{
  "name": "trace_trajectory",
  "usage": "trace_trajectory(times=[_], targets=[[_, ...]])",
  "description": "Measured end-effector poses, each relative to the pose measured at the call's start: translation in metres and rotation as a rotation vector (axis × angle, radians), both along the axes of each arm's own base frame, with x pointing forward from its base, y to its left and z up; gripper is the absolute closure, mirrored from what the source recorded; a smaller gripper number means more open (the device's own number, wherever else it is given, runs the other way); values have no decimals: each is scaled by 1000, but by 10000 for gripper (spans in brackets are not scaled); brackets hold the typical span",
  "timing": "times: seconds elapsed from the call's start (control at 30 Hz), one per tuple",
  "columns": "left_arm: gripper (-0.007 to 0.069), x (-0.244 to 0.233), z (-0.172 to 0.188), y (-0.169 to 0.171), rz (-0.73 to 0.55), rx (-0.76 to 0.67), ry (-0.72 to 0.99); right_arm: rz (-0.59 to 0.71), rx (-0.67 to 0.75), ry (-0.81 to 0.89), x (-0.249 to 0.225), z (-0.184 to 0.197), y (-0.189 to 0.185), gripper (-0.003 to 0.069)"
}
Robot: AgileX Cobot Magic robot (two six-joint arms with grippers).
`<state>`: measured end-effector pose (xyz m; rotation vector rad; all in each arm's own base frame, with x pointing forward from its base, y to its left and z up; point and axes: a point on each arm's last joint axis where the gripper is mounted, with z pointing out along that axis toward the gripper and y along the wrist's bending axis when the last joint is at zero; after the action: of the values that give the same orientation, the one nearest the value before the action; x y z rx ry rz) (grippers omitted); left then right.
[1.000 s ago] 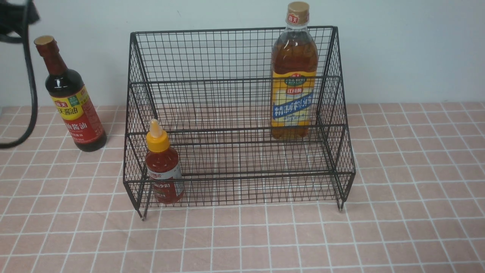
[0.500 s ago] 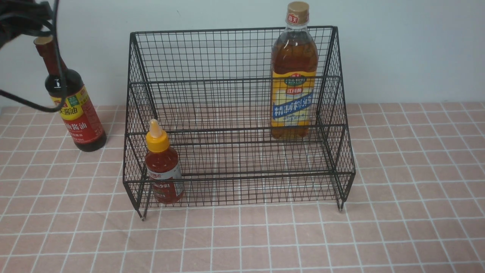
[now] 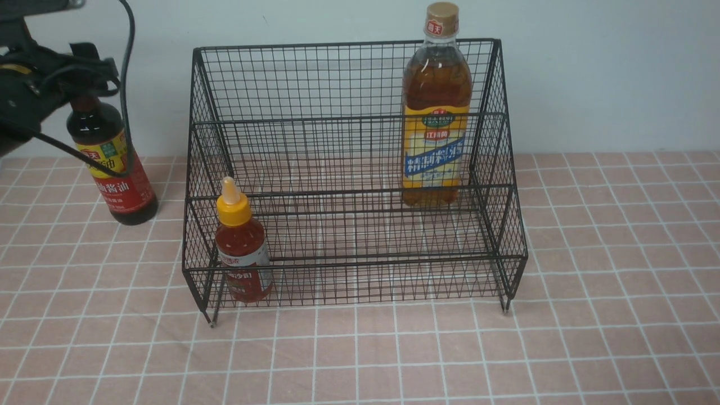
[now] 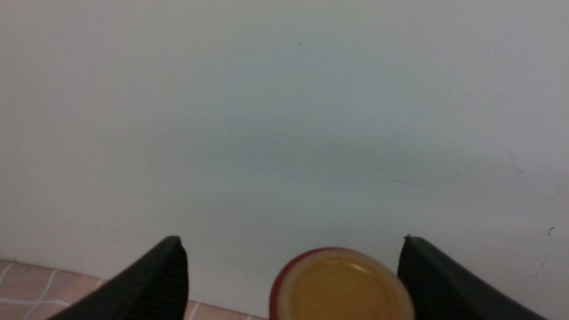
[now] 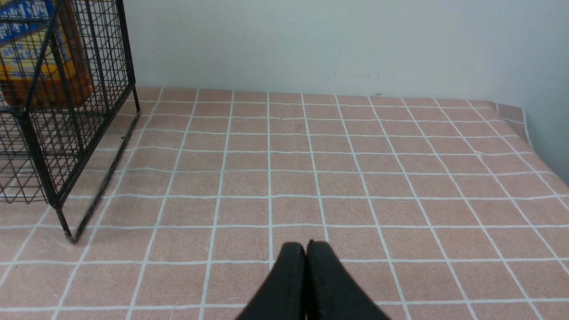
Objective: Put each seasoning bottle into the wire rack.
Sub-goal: Use the left arm to grab the condiment bottle closest to it, then use the left arm to put the condiment bottle back on the shelf
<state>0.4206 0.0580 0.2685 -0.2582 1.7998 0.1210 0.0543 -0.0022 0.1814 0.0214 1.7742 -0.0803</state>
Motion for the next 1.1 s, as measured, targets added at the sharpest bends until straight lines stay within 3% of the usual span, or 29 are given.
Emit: trace_trajectory(times=[0.2,0.3,0.37,0.67,0.83,1.03,1.1], targets=[[86,6,-17,1,1,-4,37,0,0,0,0,0,0,673],[223,8,-25,1,1,-7,56,0,0,0,0,0,0,673],[373,8,-24,1,-2,-9,56,0,0,0,0,0,0,673],[363,-2,-1,-7,-74,-16,114,0,0,0,0,0,0,673],[363,-26,58,-12,-100,-4,13,0,0,0,0,0,0,673],[363,-90,154,-22,-122,39,-217,-1,0,0,0,0,0,673],[363,-98,162,-25,-85,48,-230,-1,0,0,0,0,0,673]])
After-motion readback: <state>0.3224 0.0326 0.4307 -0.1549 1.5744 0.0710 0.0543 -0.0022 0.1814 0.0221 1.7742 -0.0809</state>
